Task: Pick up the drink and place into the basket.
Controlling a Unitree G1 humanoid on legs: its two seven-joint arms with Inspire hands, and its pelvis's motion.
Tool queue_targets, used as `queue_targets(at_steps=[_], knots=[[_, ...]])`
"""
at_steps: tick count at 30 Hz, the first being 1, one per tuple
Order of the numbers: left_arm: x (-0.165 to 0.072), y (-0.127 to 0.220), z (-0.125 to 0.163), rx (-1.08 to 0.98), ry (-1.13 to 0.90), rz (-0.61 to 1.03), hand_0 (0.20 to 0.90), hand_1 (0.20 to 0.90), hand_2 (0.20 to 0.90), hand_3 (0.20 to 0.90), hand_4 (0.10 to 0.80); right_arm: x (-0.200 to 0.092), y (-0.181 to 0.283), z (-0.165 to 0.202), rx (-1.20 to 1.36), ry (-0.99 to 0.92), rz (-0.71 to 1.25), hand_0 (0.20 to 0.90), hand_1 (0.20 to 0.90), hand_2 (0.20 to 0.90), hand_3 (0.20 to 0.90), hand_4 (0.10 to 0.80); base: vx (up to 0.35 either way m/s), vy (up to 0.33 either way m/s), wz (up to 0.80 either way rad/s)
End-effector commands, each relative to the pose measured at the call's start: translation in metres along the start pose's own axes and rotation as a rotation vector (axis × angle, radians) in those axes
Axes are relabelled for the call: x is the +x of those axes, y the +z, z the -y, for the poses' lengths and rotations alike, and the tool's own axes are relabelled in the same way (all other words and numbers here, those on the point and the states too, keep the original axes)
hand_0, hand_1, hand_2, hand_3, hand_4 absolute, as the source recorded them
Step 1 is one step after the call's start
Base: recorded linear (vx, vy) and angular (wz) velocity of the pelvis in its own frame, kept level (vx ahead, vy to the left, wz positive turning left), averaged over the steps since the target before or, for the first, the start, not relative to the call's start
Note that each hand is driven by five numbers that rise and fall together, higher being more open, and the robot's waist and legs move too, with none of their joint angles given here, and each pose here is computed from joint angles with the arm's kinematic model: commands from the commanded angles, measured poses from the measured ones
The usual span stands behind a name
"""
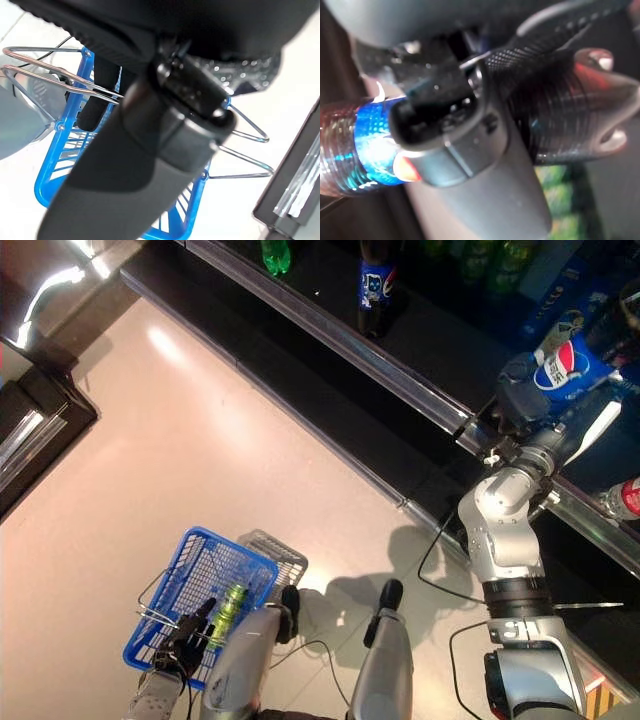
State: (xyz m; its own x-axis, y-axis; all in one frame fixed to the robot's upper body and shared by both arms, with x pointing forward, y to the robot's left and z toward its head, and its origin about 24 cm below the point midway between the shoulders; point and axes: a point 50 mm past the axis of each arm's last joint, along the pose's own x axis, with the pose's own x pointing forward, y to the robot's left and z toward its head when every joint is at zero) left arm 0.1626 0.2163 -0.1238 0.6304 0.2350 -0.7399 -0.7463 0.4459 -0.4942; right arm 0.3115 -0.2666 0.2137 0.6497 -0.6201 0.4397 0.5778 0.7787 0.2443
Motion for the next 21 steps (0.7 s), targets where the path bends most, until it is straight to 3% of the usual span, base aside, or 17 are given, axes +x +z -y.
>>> queue_targets(at_steps=[1,9,12,16,21], knots=[[-0.013,0.027,-0.013,0.041,-0.113,0.161,0.300,0.300,0.300,0.200,0.100,0.003,0.104,-0.019,0.174,0.196,0.490,0.300,0.300,0.300,0.200,0.100,0.076,0.013,0.06],[-0.020,0.025,-0.021,0.094,-0.146,0.177,0.300,0.300,0.300,0.200,0.100,-0.029,0.085,-0.040,0.230,0.491,0.346,0.300,0.300,0.300,0.200,0.100,0.095,0.007,0.04],[-0.020,0.025,-0.021,0.101,-0.151,0.179,0.300,0.300,0.300,0.200,0.100,-0.032,0.082,-0.042,0.237,0.513,0.326,0.300,0.300,0.300,0.200,0.100,0.035,0.010,0.13],[-0.029,0.028,-0.002,0.159,-0.293,0.201,0.300,0.300,0.300,0.200,0.100,-0.074,0.052,-0.062,0.288,0.752,0.124,0.300,0.300,0.300,0.200,0.100,0.069,0.045,0.04],[-0.040,0.035,0.022,0.176,-0.430,0.238,0.300,0.300,0.300,0.200,0.100,-0.102,0.033,-0.073,0.295,0.895,-0.003,0.300,0.300,0.300,0.200,0.100,0.013,0.044,0.14]])
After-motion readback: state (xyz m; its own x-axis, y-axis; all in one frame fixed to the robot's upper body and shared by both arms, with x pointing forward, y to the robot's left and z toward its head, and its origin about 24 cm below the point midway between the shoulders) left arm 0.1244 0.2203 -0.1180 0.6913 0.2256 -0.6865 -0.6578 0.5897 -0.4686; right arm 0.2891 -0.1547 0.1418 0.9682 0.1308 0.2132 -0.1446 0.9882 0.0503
